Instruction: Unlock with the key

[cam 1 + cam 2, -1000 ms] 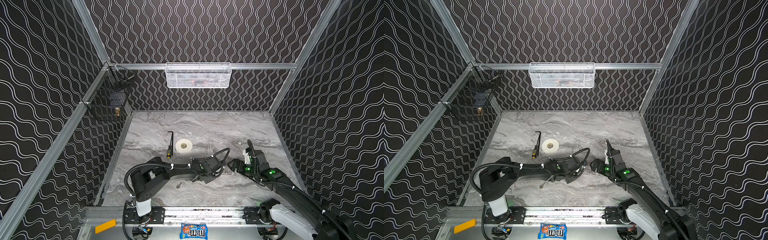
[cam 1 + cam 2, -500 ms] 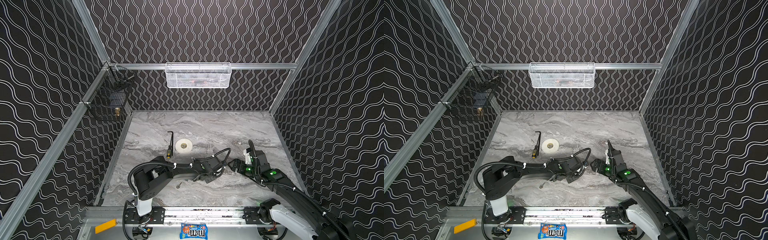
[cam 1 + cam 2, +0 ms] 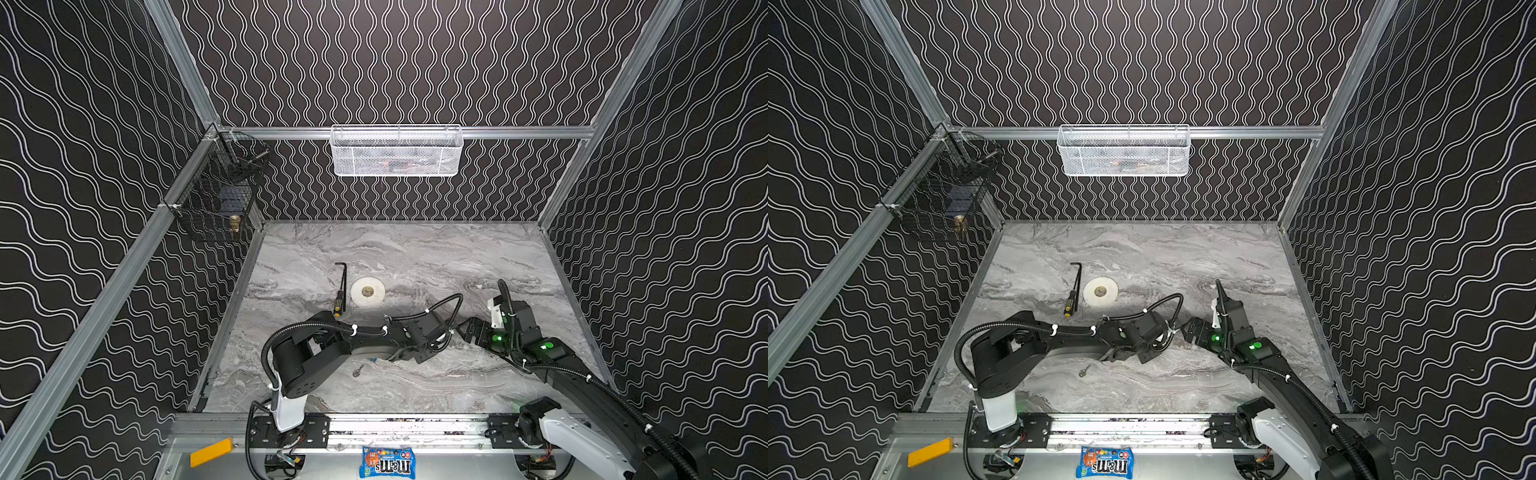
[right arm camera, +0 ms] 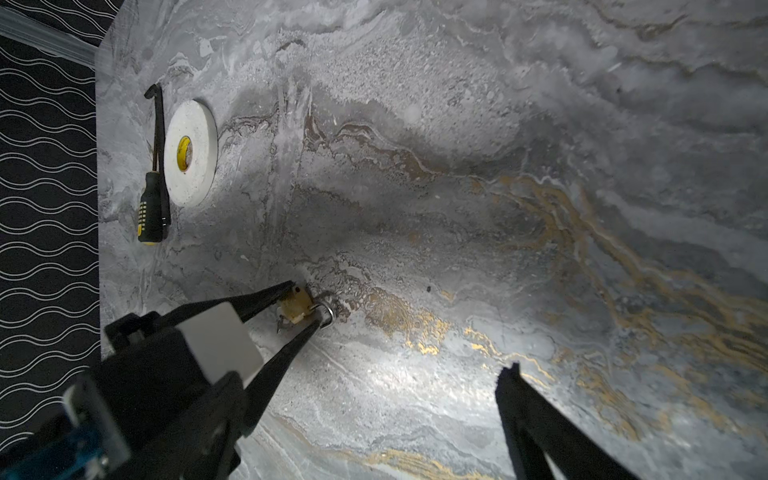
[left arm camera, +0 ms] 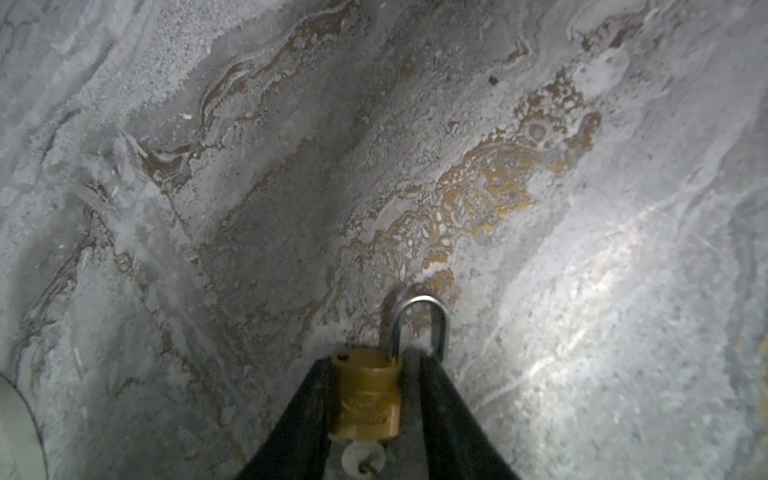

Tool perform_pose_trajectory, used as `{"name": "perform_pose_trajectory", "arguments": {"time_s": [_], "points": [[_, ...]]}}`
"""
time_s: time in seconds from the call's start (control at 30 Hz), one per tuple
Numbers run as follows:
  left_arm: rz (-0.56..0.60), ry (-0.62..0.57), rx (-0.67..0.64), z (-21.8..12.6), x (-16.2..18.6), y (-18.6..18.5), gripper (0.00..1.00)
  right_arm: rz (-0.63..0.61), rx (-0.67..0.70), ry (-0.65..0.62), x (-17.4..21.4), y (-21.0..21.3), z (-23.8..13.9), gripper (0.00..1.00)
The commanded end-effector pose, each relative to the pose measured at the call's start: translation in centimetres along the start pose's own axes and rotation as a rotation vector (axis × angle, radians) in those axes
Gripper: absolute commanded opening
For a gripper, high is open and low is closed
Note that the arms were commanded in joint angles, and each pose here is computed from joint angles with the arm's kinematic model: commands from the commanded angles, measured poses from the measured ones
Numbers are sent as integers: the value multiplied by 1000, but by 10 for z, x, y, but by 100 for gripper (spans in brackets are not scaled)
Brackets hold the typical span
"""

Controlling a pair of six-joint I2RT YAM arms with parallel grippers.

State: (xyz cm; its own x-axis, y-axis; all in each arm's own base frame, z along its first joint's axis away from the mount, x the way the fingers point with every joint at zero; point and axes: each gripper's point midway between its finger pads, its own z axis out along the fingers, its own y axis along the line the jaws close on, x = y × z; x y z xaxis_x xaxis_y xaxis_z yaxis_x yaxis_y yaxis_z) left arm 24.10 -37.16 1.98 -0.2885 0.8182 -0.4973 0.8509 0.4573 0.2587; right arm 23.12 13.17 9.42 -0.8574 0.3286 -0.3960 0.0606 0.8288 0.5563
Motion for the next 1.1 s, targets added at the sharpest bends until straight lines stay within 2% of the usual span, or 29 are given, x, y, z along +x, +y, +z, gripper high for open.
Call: {"name": "perform_pose_trajectory", "arguments": {"time_s": [0.0,0.2,0.37,0.43,0.5,0.63,0.8,0.93,1.07], "points": [[46,127,44,5,35,-10,44,-14,-21,-13,-4,5,-1,96],[43,119,37,6,33,-9,53,-16,-20,-13,-5,5,-1,96],[40,112,47,7,32,-11,55,-15,-21,-20,-6,5,-2,96],[38,113,55,7,32,-12,61,-17,-21,-19,-6,6,-3,96],[31,102,60,4,30,-13,74,-16,-17,-19,-6,5,-4,96],[7,54,59,-7,21,-9,86,-17,-16,-26,-7,4,-6,96],[-104,-70,97,-29,-2,-1,96,-31,-20,-29,-9,8,-9,96],[-214,-204,97,-60,-22,11,98,-78,-53,-28,-14,20,-17,96],[-322,-298,74,-96,-29,28,99,-112,-41,-8,-17,25,-23,96]]}}
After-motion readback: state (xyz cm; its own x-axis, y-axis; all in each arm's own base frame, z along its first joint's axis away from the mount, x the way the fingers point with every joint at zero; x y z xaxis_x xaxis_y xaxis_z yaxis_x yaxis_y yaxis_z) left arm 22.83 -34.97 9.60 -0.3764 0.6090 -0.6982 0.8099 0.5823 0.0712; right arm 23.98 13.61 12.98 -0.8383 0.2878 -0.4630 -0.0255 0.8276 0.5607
